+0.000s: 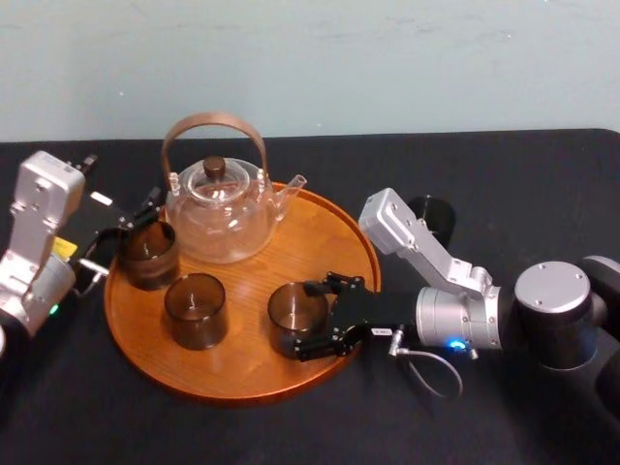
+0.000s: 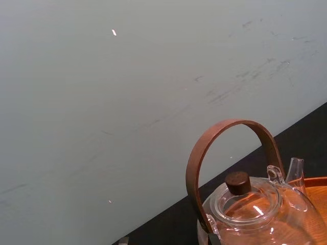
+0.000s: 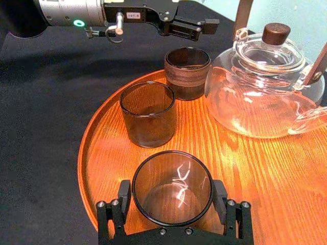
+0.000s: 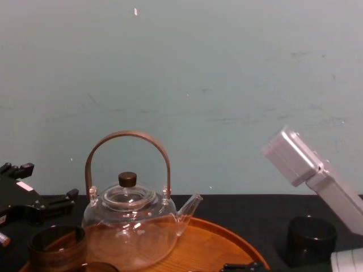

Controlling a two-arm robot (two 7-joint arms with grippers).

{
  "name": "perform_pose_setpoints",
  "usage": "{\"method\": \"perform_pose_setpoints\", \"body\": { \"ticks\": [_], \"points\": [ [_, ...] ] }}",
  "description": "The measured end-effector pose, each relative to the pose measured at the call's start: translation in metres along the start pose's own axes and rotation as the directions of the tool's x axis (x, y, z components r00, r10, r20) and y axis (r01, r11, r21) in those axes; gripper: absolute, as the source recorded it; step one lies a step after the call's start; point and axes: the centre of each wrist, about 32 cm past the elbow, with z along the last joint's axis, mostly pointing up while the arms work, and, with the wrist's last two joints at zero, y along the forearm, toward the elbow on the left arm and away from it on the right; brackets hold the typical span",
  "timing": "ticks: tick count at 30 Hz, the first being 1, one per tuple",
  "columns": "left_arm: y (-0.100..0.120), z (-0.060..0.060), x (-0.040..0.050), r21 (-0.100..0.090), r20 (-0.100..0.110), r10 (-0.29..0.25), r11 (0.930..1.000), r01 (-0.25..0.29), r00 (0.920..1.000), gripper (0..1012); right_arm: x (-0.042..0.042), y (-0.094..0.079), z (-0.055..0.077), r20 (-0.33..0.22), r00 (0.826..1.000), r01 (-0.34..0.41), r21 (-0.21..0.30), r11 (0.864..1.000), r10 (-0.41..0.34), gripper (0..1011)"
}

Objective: Pick up the glass from the table and place it on the tray.

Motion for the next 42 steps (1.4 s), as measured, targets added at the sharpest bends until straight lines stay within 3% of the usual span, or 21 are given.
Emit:
{"method": "perform_pose_setpoints", "body": {
  "ticks": [9, 18, 26, 42],
  "points": [
    [0.000, 0.000, 0.0000, 0.000, 0.000, 0.000, 1.0000, 0.000, 1.0000, 1001, 0.0003, 0.000, 0.000, 0.000, 1.000, -0.001, 0.002, 1.000, 0.001, 1002],
    [0.000, 0.000, 0.0000, 0.000, 0.000, 0.000, 1.0000, 0.000, 1.0000, 1001, 0.0005, -0.014, -0.002, -0.008, 1.000, -0.008, 0.030, 1.000, 0.008, 1002],
    [0.000, 0.000, 0.0000, 0.000, 0.000, 0.000, 1.0000, 0.000, 1.0000, 1001, -0.0039, -0.032, -0.007, -0.020, 1.000, 0.003, 0.038, 0.999, -0.002, 1002],
    [0.000, 0.000, 0.0000, 0.000, 0.000, 0.000, 1.0000, 0.000, 1.0000, 1001, -0.0125, -0.088, -0.020, -0.046, 0.997, 0.064, 0.059, 0.996, -0.061, 1002]
  ]
}}
